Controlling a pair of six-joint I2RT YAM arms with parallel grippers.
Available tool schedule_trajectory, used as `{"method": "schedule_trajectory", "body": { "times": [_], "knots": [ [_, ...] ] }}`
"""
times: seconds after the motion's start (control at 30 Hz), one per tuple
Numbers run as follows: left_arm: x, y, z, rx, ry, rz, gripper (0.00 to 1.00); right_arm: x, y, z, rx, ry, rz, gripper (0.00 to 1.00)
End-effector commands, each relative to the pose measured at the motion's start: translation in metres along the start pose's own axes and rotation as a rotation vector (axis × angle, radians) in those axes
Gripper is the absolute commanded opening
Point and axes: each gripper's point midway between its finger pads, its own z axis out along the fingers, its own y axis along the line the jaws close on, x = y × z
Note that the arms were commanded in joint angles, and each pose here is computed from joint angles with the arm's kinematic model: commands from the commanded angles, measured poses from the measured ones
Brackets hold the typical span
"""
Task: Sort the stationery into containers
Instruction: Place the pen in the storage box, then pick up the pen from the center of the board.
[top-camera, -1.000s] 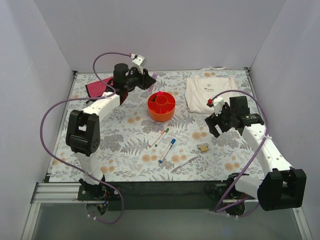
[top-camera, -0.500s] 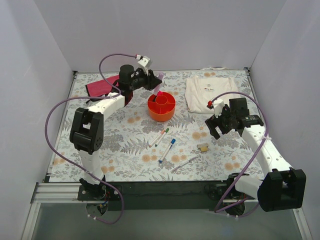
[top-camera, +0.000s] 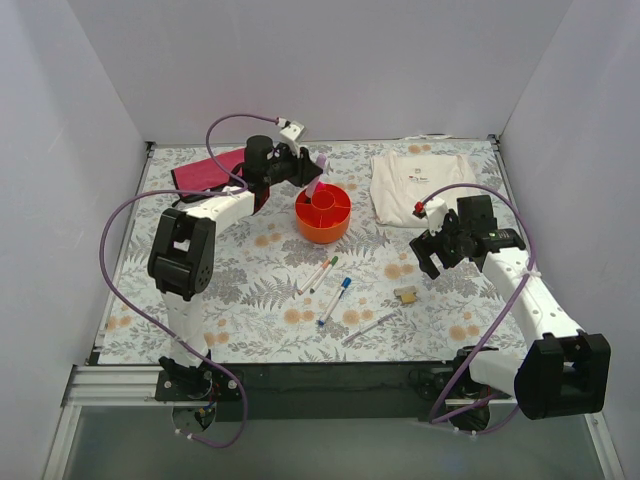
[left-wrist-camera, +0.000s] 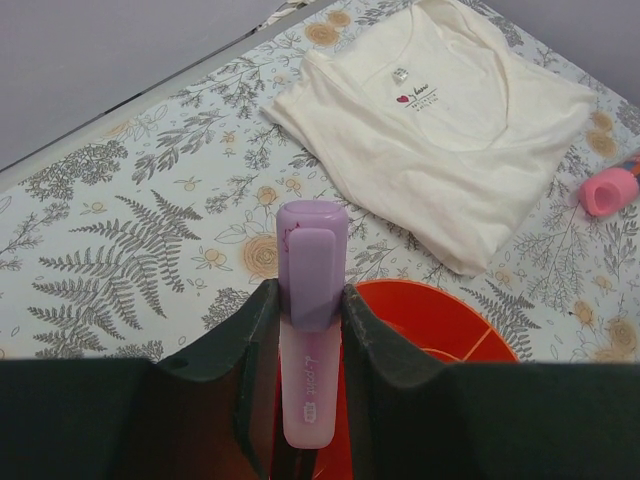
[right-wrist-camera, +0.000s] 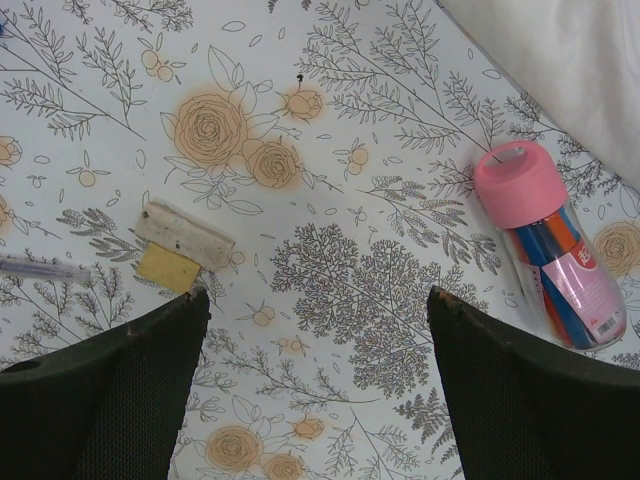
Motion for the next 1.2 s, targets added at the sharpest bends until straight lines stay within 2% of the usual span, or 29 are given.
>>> {"method": "schedule_trajectory", "body": {
  "times": [0.0, 0.03, 0.07, 0.17, 0.23, 0.27, 0.4, 0.43, 0.53, 0.63, 0.67, 0.7, 0.77, 0.8, 0.87, 0.9, 0.93, 1.0, 1.1, 1.17],
  "knots": [
    [-0.014, 0.005, 0.002, -0.026, -0.025, 0.038, 0.03, -0.013, -0.010, -0.003, 0.026, -0.033, -0.011, 0.93],
    [-0.015, 0.009, 0.000, -0.046, -0.026, 0.041, 0.24, -0.013, -0.009, -0.002, 0.023, -0.030, -0.010, 0.93],
    [-0.018, 0.011, -0.001, -0.063, -0.034, 0.043, 0.33, -0.013, -0.009, -0.003, 0.022, -0.031, -0.010, 0.93],
    [-0.029, 0.015, -0.006, -0.095, -0.051, 0.087, 0.51, -0.012, -0.008, -0.001, 0.019, -0.029, -0.009, 0.93],
    [-0.039, 0.019, -0.010, -0.135, -0.060, 0.103, 0.73, -0.012, -0.009, 0.000, 0.017, -0.027, -0.010, 0.93],
    [-0.044, 0.020, -0.012, -0.143, -0.063, 0.114, 0.76, -0.012, -0.008, 0.000, 0.015, -0.028, -0.011, 0.93],
    [-0.093, 0.014, -0.034, -0.189, -0.114, 0.151, 0.77, -0.013, -0.010, 0.000, 0.020, -0.030, -0.013, 0.93],
    [-0.121, 0.005, -0.049, -0.196, -0.156, 0.179, 0.77, -0.013, -0.010, -0.001, 0.023, -0.033, -0.014, 0.93],
    [-0.134, -0.007, -0.081, -0.228, -0.167, 0.213, 0.76, -0.011, -0.008, -0.002, 0.024, -0.035, -0.013, 0.93],
    [-0.108, -0.027, -0.127, -0.264, -0.122, 0.185, 0.76, -0.006, -0.004, -0.002, 0.017, -0.035, -0.010, 0.94],
    [-0.095, -0.047, -0.144, -0.207, -0.099, 0.187, 0.77, -0.006, -0.004, -0.002, 0.020, -0.035, -0.011, 0.93],
    [-0.062, -0.058, -0.152, -0.165, 0.003, 0.178, 0.76, -0.005, -0.003, -0.002, 0.020, -0.036, -0.005, 0.93],
    [-0.033, -0.085, -0.164, -0.085, 0.081, 0.158, 0.73, -0.003, -0.002, -0.003, 0.020, -0.040, -0.002, 0.93],
    [0.002, -0.093, -0.171, -0.063, 0.190, 0.106, 0.72, -0.003, -0.001, -0.004, 0.018, -0.040, 0.004, 0.93],
    [0.031, -0.109, -0.173, -0.012, 0.291, 0.063, 0.59, -0.003, 0.000, -0.004, 0.015, -0.041, 0.009, 0.94],
    [0.054, -0.114, -0.174, 0.005, 0.375, 0.016, 0.57, -0.005, -0.001, -0.005, 0.016, -0.045, 0.010, 0.93],
    [0.062, -0.118, -0.173, 0.011, 0.406, -0.016, 0.52, -0.005, -0.001, -0.005, 0.018, -0.044, 0.011, 0.93],
    [0.085, -0.121, -0.169, 0.015, 0.483, -0.055, 0.48, -0.006, -0.002, -0.006, 0.021, -0.046, 0.010, 0.93],
    [0.095, -0.117, -0.164, -0.020, 0.504, -0.082, 0.44, -0.008, -0.002, -0.009, 0.024, -0.051, 0.009, 0.93],
    [0.102, -0.116, -0.164, -0.043, 0.516, -0.078, 0.44, -0.007, -0.001, -0.010, 0.023, -0.053, 0.007, 0.93]
  ]
}}
